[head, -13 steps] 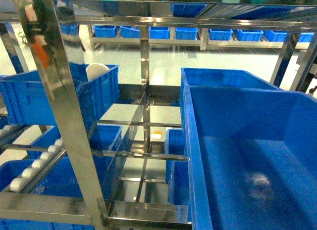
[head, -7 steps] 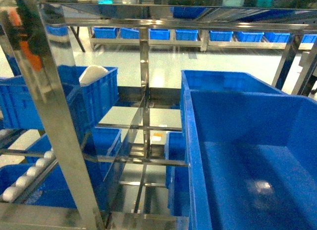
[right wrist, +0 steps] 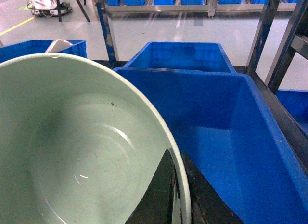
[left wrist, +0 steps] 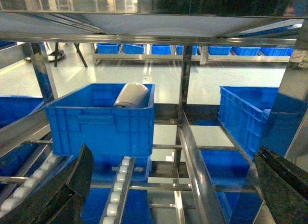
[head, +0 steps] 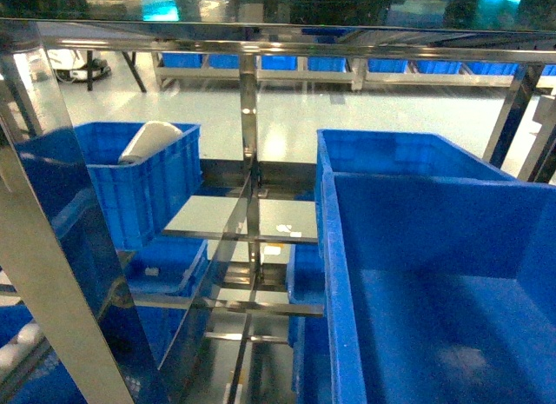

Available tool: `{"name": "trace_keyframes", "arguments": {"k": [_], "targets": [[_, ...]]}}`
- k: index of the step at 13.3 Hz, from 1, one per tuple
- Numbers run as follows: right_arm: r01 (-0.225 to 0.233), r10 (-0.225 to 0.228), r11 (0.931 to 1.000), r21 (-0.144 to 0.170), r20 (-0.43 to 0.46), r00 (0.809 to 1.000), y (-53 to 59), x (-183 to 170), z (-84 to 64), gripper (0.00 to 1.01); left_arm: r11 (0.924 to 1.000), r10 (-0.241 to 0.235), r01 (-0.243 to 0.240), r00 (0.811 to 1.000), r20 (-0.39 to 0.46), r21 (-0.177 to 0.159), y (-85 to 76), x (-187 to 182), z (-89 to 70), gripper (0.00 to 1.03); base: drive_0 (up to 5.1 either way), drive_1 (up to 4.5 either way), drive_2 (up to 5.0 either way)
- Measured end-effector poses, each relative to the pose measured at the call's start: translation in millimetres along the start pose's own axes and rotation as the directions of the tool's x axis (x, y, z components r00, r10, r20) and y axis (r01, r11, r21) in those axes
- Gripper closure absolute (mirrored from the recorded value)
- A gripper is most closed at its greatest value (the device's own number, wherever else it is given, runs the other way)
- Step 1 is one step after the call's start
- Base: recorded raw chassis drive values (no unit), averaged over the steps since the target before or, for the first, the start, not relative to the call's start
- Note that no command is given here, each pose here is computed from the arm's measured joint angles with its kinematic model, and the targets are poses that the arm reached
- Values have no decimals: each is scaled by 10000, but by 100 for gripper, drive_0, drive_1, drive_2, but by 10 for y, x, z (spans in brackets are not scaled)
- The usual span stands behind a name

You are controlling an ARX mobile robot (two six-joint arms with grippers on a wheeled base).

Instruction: Place green bowl on second shelf with right arm

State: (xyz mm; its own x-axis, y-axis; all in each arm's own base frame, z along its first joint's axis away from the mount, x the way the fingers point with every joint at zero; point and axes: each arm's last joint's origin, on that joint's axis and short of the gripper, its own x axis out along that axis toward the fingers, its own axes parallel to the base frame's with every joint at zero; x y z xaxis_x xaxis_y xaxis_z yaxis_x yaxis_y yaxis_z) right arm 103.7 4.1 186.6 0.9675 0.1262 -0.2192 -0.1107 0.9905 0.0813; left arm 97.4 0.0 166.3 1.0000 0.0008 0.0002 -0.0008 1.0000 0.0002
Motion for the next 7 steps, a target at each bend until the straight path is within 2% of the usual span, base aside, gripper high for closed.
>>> {"name": "trace_keyframes", "arguments": {"k": [2, 5, 7], "targets": [[-73, 73, 10000, -26, 26, 10000, -7, 5, -11, 99, 10000, -4, 4, 10000, 0, 4, 0, 0, 0, 5, 0, 0, 0], [-421, 379, 9982, -426, -947, 9948, -75, 189, -312, 99, 10000, -4, 4, 10000, 0, 4, 0, 0, 0, 5, 0, 0, 0], [-732, 679, 9955, -601, -871, 9939, -87, 354, -308, 99, 10000, 0, 0, 10000, 0, 0, 0, 0, 0, 5, 0, 0, 0]]}}
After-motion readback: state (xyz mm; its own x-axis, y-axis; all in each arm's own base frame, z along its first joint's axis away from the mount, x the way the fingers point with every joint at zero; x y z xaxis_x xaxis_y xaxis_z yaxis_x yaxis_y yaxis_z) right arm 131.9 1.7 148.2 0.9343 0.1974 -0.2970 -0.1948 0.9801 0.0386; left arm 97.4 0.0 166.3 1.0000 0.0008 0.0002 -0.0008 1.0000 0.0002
